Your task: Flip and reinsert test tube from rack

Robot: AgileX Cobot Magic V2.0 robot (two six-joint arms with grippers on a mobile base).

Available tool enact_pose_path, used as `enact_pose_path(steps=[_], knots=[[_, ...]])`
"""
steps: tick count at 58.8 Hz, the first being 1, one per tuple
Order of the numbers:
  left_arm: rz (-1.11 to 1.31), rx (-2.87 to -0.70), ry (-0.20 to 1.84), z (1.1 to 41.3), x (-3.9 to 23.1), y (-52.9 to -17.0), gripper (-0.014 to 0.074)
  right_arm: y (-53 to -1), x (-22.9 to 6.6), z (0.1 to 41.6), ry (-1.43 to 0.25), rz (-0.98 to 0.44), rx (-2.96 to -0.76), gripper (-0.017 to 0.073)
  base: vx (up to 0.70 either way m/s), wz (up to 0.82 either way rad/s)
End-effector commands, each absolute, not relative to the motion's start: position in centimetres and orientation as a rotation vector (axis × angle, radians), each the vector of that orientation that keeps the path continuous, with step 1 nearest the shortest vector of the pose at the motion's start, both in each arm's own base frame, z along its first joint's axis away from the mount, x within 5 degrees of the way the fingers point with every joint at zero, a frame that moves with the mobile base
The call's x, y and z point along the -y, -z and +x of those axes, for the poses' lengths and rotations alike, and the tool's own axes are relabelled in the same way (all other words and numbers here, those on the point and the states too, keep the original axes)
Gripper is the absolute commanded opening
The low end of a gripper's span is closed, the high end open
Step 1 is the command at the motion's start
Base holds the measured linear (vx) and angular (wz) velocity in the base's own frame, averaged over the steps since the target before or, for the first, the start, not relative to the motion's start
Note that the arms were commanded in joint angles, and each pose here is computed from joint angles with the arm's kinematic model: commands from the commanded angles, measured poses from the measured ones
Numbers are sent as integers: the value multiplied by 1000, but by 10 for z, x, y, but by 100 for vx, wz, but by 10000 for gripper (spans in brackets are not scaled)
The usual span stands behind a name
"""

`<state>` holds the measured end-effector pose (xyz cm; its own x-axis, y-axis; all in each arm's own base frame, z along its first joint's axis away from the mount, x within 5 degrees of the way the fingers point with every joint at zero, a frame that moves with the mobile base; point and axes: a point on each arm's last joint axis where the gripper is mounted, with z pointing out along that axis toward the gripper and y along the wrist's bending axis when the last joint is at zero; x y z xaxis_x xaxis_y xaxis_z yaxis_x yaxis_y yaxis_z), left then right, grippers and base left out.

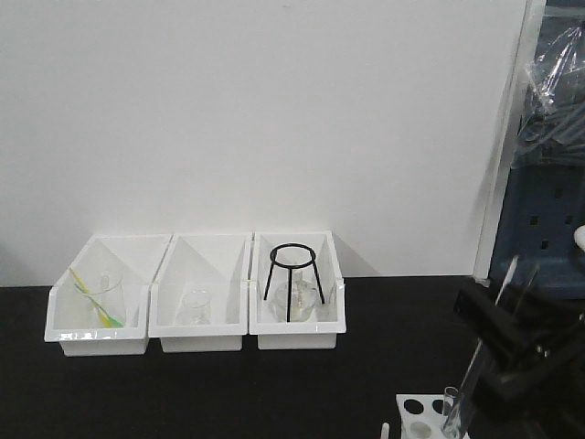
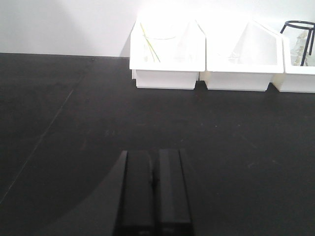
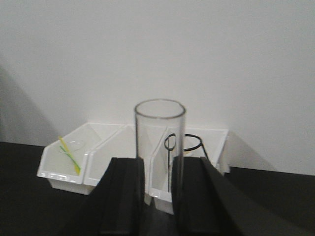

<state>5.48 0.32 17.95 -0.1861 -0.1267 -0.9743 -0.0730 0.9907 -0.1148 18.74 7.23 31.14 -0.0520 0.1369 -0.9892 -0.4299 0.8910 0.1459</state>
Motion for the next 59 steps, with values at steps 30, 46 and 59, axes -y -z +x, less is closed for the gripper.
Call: enact_pose_path(steps=[30,46,59], knots=[[-137,-1677,62,56,-3,-186,-6,-256,-70,187,-391,-273,-1338,-9,0,0],[-137,-1677,62,56,-3,-186,-6,-234,-76,205,-406,-273,-1383,-9,0,0],[-137,-1677,62,56,-3,-186,-6,-215,-79,213,-388,-302,-1453,-9,0,0]])
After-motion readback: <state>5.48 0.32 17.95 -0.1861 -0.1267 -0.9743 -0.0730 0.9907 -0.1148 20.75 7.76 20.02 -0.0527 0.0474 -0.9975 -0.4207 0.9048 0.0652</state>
